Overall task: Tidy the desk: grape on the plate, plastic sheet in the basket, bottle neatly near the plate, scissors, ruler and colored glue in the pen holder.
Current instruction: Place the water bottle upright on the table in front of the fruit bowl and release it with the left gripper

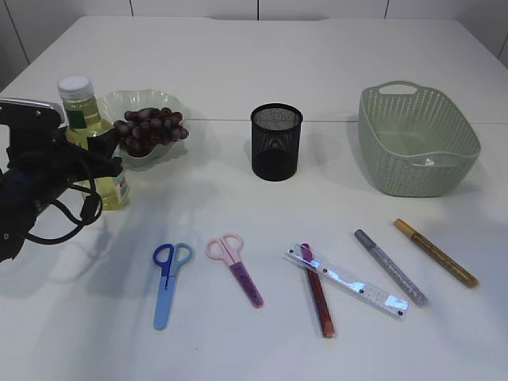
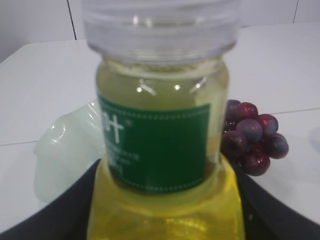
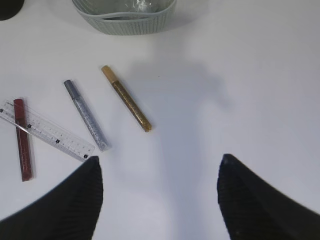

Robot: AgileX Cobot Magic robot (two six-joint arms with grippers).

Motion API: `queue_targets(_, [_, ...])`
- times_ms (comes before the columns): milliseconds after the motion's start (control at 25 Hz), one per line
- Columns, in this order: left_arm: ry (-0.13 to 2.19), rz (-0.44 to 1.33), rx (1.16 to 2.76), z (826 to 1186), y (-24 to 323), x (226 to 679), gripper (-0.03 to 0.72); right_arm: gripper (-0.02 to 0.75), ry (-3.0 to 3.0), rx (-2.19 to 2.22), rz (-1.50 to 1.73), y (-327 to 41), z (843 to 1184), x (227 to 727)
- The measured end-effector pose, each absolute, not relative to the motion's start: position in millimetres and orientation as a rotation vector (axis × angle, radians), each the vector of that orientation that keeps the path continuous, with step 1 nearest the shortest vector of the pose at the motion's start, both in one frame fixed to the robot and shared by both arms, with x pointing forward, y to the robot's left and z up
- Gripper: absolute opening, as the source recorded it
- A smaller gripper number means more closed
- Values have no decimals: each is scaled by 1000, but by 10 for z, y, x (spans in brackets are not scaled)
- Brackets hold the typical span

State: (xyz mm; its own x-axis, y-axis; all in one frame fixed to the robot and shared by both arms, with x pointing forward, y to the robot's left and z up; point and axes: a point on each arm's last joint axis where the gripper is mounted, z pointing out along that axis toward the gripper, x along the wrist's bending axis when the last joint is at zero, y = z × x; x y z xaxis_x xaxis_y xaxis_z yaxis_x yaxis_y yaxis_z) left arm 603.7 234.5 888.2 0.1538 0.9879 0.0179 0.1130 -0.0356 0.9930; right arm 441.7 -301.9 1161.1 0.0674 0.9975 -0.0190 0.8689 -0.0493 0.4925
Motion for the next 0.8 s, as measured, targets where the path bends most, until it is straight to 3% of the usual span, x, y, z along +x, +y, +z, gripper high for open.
queue_targets(400, [1161, 1056, 1384, 8882, 2342, 6037, 510, 557, 1858, 1978, 469, -3019, 11611, 4417])
queue_targets(800, [1183, 1034, 1417, 8968, 2343, 6013, 517, 557, 1858, 1978, 469, -3019, 11611, 4417])
